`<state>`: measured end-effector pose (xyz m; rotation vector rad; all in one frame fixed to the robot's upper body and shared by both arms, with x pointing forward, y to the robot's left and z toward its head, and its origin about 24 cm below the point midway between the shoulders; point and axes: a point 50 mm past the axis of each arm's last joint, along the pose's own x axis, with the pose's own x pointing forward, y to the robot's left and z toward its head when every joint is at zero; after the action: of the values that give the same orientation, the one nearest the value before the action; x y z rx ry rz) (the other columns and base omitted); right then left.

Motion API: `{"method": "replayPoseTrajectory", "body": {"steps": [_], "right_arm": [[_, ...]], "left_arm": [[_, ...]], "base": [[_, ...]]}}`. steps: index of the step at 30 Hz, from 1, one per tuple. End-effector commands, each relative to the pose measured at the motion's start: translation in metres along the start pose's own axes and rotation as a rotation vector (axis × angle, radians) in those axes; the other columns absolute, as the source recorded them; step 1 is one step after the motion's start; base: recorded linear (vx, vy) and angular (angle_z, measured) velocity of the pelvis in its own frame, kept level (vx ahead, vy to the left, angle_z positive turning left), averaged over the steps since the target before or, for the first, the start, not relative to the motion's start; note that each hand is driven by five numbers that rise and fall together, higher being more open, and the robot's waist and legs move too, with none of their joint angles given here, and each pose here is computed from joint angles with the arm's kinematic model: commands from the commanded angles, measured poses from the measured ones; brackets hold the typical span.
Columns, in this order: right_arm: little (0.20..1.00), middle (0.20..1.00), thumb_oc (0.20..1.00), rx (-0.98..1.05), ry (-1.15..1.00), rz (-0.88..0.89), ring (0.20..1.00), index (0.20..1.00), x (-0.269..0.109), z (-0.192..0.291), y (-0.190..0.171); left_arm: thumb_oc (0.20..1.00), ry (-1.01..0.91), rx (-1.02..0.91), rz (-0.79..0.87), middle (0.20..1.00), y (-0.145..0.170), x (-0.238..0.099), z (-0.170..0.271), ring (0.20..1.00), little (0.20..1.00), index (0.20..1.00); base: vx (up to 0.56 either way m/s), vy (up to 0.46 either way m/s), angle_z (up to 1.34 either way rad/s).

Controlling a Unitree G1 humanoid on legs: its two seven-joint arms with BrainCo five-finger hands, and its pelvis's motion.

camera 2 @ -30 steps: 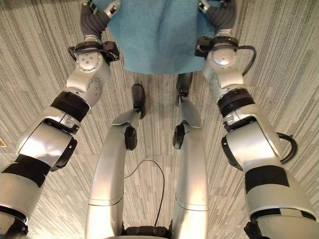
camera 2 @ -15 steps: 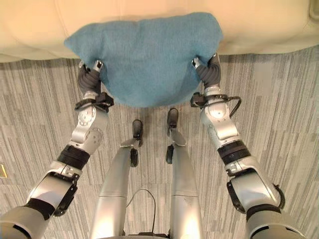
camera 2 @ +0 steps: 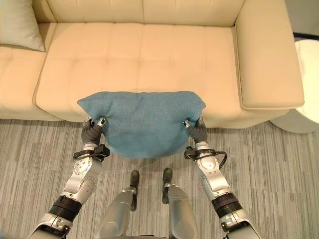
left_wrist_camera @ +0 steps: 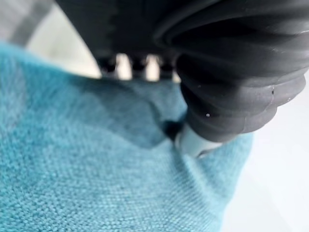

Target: Pick up all the scattered cushions and arrange them neatly on the sofa.

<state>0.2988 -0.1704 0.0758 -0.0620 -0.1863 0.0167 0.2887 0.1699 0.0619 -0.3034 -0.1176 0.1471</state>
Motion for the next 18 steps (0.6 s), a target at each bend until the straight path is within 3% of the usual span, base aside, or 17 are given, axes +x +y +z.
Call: {"method": "replayPoseTrajectory", "body": {"steps": [1,7,18], "right_arm": [[0.200,0.200,0.200,0.017,-0.232,0.093,0.200,0.200,0.001,0.041,0.016],[0.200,0.200,0.200,0.007,-0.175,0.078,0.200,0.200,-0.012,0.028,0.006],[0.200,0.200,0.200,-0.019,-0.157,0.098,0.200,0.200,-0.009,0.025,0.018]], "left_arm": [[0.200,-0.194,0.025,-0.251,0.200,-0.042,0.002,0.034,0.200,0.200,0.200],[0.200,-0.178,0.081,-0.223,0.200,-0.028,-0.007,0.030,0.200,0.200,0.200],[0.200,-0.162,0.067,-0.270,0.200,-0.040,-0.009,0.027,0.200,0.200,0.200]], "base": [[0.06,-0.015,0.03],[0.14,0.000,0.04],[0.08,0.118,0.09]]}}
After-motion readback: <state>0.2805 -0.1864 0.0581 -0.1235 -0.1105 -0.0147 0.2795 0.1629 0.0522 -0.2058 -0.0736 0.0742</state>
